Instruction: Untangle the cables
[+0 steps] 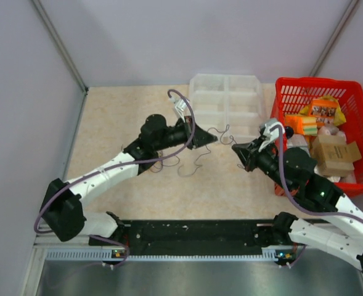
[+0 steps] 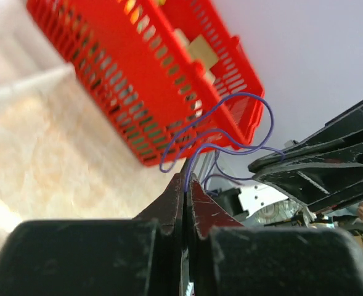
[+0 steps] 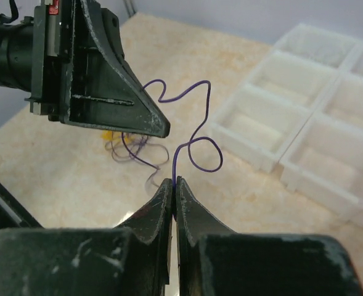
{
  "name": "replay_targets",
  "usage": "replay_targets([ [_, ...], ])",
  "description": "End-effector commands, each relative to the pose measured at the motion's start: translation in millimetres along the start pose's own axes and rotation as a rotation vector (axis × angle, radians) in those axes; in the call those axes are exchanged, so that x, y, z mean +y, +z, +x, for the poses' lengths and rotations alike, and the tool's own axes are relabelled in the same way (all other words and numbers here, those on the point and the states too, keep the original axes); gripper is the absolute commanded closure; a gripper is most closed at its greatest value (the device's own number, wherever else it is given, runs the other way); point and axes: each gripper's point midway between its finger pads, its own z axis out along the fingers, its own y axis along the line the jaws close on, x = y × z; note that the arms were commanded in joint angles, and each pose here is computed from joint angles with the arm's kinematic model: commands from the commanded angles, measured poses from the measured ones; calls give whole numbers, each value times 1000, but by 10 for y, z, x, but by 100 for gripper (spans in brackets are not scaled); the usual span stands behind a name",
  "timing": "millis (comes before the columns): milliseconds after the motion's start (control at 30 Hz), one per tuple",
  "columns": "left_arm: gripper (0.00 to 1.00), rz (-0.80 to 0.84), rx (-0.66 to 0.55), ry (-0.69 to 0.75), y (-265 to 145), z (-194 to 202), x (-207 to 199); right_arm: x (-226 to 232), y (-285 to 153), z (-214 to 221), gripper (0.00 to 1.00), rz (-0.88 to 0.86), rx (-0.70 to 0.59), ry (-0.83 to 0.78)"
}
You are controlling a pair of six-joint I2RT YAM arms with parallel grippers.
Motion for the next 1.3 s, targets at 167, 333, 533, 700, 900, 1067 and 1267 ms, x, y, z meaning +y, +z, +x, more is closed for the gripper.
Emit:
replay_targets([
  [167,100,-88,-221,-83,-174,97,253,106,124,848,100,-38,209,74],
  [333,100,-303,-232,-182,-573,361,861,-37,322,1148,99,79,320,55],
  [533,100,-393,-8,-271,-589,966,1301,34,503,1597,100,126,456,164],
  [700,100,-455,100,-336,-570,1374,1641,103,615,1879,98,85,501,304],
  [900,93,-484,155,-354,-618,1565,1764,-32,619,2011,93,85,526,434],
  [1067,64,-502,177,-321,-699,1543,1700,36,708,2070,90,63,557,467],
  [1267,38,-562,186,-238,-997,1507,1583,-120,747,1997,94,103,546,540],
])
